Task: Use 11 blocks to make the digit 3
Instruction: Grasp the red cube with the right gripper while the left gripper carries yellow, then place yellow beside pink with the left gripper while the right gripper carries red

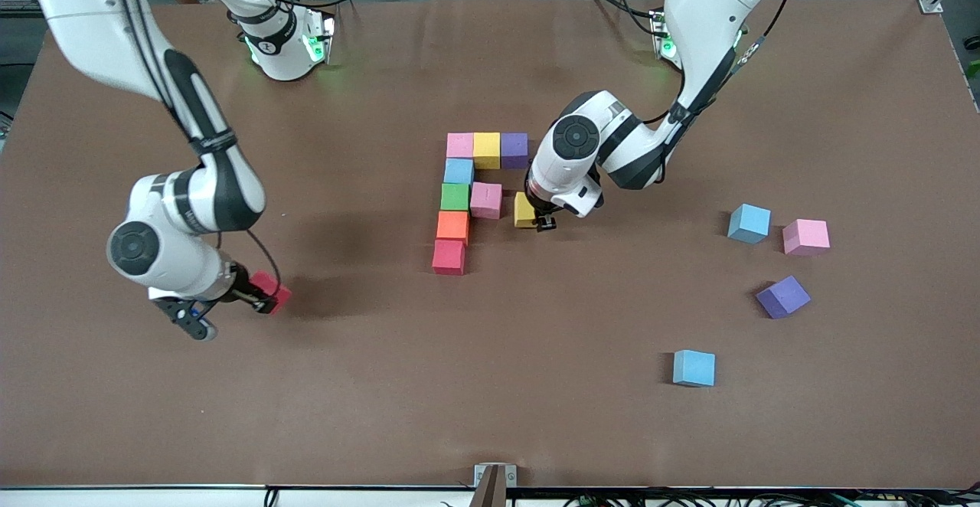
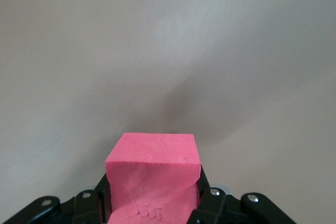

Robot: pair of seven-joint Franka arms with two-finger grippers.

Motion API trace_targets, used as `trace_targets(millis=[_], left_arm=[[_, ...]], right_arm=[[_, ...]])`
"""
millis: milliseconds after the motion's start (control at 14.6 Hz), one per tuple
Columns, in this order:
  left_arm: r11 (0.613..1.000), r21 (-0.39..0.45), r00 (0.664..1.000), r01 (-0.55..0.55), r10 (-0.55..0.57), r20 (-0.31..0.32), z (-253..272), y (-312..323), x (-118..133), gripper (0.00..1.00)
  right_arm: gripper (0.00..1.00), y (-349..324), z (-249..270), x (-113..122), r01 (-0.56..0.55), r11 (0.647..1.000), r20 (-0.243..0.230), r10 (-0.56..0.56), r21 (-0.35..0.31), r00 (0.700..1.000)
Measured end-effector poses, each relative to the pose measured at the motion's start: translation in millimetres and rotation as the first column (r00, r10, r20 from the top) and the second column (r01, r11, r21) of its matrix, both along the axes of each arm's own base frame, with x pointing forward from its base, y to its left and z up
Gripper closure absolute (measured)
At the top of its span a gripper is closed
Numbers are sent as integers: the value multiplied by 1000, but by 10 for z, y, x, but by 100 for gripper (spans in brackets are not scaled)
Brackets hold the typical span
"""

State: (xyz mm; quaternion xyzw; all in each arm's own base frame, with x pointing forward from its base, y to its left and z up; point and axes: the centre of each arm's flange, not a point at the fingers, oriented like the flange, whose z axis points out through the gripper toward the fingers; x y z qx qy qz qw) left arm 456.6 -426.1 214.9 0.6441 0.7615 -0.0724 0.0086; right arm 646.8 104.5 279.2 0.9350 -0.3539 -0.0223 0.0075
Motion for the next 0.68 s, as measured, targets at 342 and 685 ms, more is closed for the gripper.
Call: trace_targets(millis=[342, 685], left_arm=[[1000, 3, 1000, -8, 8, -13, -88, -20, -16, 42], [1000, 1, 1000, -25, 25, -7, -137, -103, -57, 42]], right_arm=[[40, 897, 494, -74, 202, 979, -6, -202, -1, 979], [40, 1208, 759, -80, 276, 961, -13, -276, 9, 961]])
